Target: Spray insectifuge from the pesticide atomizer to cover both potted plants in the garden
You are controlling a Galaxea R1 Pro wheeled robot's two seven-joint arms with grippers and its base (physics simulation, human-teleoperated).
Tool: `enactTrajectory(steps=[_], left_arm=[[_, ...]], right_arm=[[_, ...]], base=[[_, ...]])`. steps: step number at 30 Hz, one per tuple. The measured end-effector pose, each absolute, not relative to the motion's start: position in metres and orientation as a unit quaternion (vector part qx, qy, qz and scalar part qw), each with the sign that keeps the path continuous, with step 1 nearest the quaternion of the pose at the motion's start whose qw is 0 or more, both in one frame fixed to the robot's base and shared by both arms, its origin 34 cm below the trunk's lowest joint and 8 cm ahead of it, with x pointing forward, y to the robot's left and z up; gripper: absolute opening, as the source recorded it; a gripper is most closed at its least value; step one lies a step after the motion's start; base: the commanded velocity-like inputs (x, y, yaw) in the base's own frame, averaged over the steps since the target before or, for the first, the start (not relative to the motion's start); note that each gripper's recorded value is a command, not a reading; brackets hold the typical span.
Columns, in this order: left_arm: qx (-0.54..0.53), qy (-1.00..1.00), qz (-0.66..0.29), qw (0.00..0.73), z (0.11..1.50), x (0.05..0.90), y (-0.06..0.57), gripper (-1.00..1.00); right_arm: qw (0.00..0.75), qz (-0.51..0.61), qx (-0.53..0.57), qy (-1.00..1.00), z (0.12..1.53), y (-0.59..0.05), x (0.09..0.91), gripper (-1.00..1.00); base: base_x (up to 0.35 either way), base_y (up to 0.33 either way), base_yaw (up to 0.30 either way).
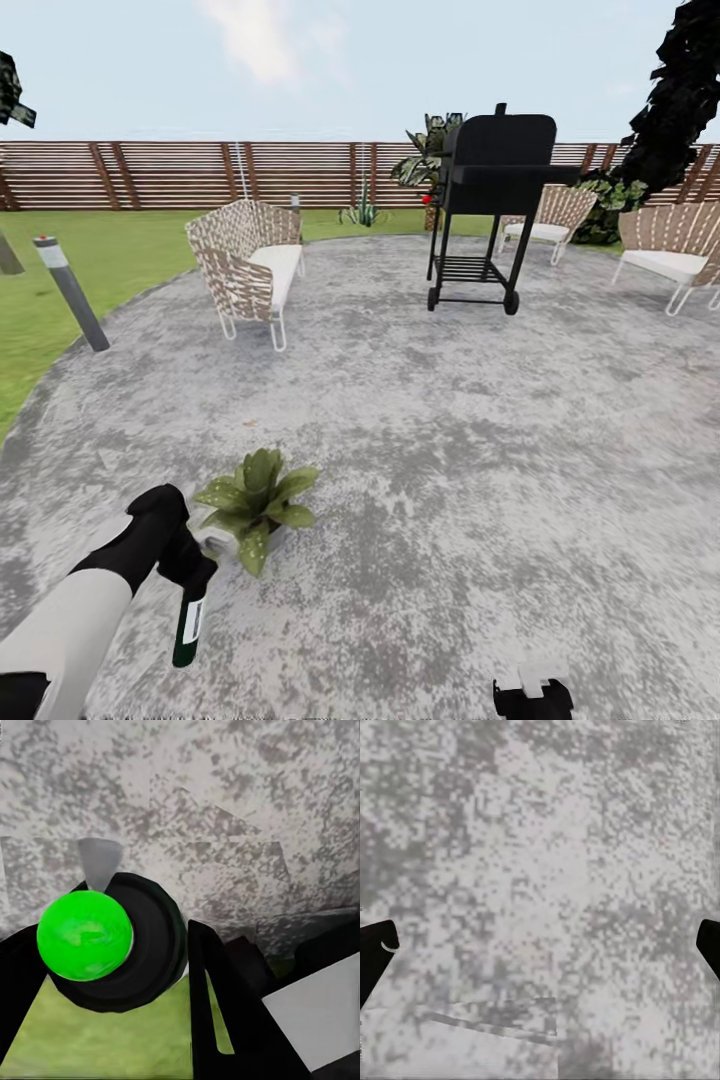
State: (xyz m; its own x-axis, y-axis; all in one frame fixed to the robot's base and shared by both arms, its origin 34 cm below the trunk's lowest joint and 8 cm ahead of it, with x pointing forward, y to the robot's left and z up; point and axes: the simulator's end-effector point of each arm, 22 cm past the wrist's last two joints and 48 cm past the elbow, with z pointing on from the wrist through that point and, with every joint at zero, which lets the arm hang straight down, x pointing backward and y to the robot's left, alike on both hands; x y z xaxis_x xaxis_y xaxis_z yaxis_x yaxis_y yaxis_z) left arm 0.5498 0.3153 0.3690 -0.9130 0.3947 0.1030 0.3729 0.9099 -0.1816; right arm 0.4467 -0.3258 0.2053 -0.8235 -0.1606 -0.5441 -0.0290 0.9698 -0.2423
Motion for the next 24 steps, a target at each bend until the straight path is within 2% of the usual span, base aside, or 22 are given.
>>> enactTrajectory(steps=[6,17,24], left_arm=[[-0.198,-0.975,0.070,0.073,0.365,0.546,0.316,-1.00],[-0.196,-0.975,0.062,0.089,0.346,0.522,0.318,-1.00],[-0.195,-0.975,0.063,0.087,0.345,0.521,0.318,-1.00]], right_arm=[[0.293,-0.113,-0.050,0.948,0.205,-0.326,0.447,1.00],[0.291,-0.116,-0.053,0.948,0.205,-0.332,0.445,1.00],[0.290,-0.113,-0.052,0.949,0.205,-0.327,0.445,1.00]], base=[[-0.005,-0.003,0.207],[0.003,-0.001,0.013],[0.170,-0.185,0.057]])
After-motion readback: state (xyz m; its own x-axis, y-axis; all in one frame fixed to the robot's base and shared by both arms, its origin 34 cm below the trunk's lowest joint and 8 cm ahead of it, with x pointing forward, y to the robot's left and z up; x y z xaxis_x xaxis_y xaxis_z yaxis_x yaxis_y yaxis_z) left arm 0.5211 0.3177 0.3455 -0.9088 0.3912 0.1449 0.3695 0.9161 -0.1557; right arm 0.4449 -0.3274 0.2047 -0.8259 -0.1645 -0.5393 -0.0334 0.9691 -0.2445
